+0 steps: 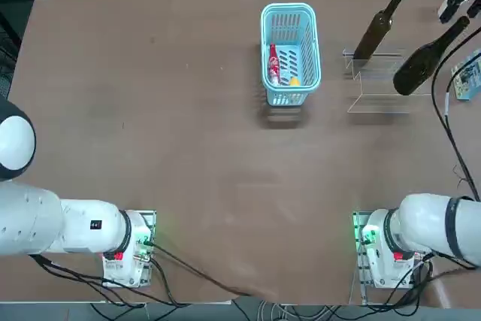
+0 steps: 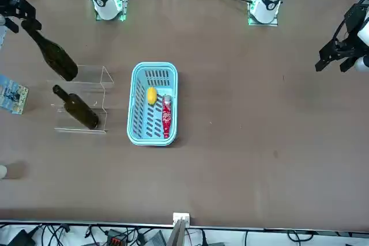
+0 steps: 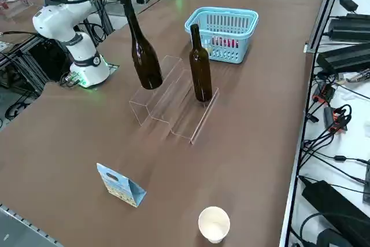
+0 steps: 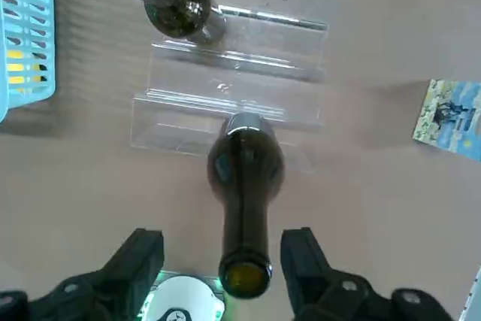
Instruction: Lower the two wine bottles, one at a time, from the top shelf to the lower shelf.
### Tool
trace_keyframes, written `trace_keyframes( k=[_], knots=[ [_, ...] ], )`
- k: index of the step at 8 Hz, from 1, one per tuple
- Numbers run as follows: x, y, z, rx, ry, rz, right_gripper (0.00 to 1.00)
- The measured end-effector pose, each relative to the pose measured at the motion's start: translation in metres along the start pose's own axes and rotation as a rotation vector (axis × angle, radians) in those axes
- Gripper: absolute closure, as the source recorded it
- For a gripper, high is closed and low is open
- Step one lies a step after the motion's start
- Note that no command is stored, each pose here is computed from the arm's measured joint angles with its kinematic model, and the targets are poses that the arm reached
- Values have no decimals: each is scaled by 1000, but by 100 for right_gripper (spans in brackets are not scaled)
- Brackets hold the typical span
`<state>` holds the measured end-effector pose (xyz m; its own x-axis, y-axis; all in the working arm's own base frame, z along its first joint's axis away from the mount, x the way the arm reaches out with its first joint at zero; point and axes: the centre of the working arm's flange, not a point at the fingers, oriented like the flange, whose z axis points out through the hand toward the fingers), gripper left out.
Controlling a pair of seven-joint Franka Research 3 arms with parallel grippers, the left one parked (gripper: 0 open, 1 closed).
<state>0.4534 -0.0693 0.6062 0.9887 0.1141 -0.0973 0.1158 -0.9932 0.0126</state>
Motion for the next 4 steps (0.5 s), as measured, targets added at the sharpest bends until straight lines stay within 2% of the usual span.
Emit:
trace_keyframes(
  k=[4],
  knots=[
    [-1,12,21,7,-19,23,10]
  ],
)
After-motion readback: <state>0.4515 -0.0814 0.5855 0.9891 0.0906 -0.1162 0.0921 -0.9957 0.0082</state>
